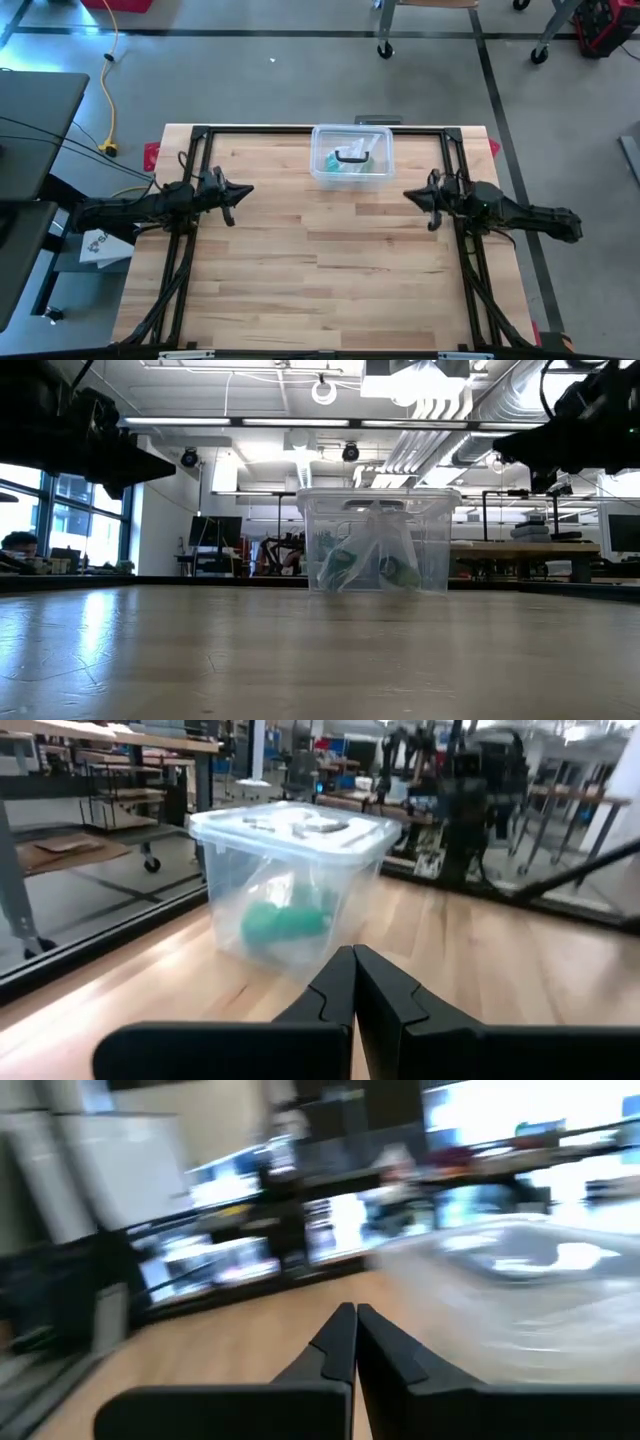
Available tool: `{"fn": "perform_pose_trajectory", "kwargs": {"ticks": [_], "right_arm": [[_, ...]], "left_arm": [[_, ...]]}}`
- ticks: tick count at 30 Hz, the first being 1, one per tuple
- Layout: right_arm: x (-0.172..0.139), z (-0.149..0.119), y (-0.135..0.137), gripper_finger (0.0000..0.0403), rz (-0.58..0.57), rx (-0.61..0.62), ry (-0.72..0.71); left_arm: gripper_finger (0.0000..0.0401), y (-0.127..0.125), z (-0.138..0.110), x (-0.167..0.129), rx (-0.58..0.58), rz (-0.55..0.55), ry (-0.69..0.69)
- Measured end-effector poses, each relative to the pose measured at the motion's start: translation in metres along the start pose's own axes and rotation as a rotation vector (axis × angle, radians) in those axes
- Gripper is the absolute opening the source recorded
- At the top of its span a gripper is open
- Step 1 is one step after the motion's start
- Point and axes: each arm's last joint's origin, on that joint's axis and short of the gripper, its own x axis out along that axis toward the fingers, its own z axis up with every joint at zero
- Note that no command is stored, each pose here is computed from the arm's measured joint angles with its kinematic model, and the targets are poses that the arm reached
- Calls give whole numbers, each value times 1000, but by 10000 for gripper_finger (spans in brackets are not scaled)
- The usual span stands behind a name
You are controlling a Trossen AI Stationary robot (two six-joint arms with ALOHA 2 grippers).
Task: Roll bandage
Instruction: Return to Home Position
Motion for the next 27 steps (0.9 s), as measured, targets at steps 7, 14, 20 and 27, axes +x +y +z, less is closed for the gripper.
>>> {"fn": "perform_pose_trajectory", "kwargs": {"ticks": [7,14,20,27], "right_arm": [[0,-3,-4,0,-120,-10,20],[0,-5,-4,0,-111,-11,36],[-2,-2,1,0,-50,-4,10],[-2,-4,5,0,-9,-3,29]], "left_arm": [[0,0,-1,1,18,1,14],[0,0,-1,1,19,1,14],[0,0,-1,1,18,1,13],[0,-2,12,-8,-28,-42,-140]]}}
